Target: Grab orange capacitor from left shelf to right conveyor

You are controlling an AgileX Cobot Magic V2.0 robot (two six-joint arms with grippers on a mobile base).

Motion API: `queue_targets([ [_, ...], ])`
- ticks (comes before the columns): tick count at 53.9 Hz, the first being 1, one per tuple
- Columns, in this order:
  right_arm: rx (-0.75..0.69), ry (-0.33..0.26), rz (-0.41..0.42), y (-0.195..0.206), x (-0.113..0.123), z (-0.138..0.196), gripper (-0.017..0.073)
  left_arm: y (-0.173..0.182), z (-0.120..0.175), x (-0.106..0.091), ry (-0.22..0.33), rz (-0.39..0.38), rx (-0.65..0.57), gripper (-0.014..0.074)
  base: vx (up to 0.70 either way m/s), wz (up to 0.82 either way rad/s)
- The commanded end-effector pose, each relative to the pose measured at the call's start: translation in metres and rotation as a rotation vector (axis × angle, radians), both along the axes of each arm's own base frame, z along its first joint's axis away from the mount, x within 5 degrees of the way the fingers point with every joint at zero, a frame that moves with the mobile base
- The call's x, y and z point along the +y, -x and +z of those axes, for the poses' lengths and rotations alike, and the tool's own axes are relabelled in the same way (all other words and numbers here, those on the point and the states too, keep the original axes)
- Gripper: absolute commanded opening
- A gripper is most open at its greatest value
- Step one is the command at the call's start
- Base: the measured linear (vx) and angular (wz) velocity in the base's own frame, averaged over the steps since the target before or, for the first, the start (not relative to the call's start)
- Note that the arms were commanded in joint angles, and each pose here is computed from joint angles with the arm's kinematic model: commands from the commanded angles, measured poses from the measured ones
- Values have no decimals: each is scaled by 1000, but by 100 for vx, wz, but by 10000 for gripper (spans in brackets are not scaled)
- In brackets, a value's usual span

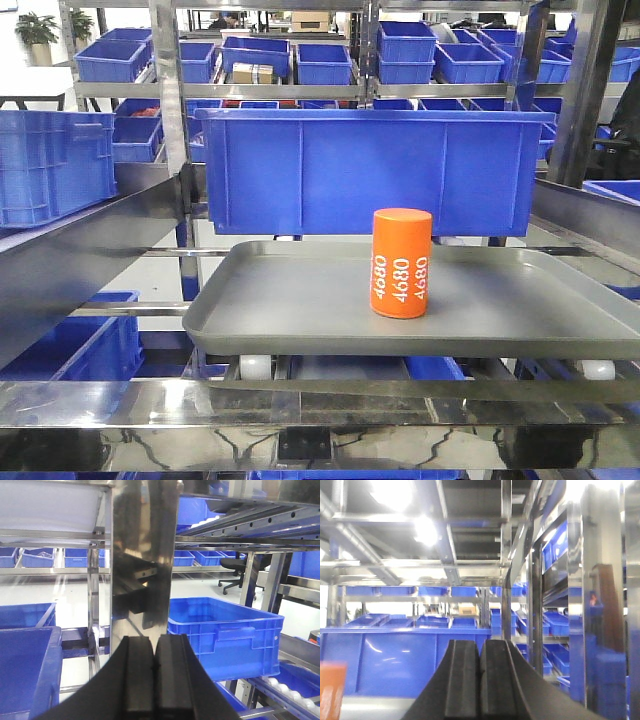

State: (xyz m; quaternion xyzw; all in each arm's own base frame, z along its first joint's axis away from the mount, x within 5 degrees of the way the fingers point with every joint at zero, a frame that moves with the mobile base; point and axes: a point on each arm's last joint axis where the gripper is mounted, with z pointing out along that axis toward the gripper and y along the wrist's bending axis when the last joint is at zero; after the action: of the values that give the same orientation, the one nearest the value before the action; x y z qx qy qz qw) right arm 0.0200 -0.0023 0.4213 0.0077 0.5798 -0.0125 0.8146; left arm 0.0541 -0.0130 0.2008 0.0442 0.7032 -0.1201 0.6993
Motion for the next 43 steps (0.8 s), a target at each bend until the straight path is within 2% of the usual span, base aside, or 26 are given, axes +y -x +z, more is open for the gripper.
queue_targets([
  [1,45,20,-18,-27,-1,31,-12,2,18,1,37,-5,-111,-6,0,0],
  [10,154,-6,-5,-73,-1,38,-12,2,18,1,37,-5,-111,-6,0,0],
  [19,282,-110,47,-93,2,26,-12,2,18,1,37,-5,-111,-6,0,0],
  [23,296,-136,64,-94,3,24,-12,2,18,1,37,-5,-111,-6,0,0],
  [37,282,-133,66,-92,3,26,1,2,18,1,37,-5,-111,-6,0,0],
  [43,279,-125,62,-92,3,26,49,2,18,1,37,-5,-111,-6,0,0],
])
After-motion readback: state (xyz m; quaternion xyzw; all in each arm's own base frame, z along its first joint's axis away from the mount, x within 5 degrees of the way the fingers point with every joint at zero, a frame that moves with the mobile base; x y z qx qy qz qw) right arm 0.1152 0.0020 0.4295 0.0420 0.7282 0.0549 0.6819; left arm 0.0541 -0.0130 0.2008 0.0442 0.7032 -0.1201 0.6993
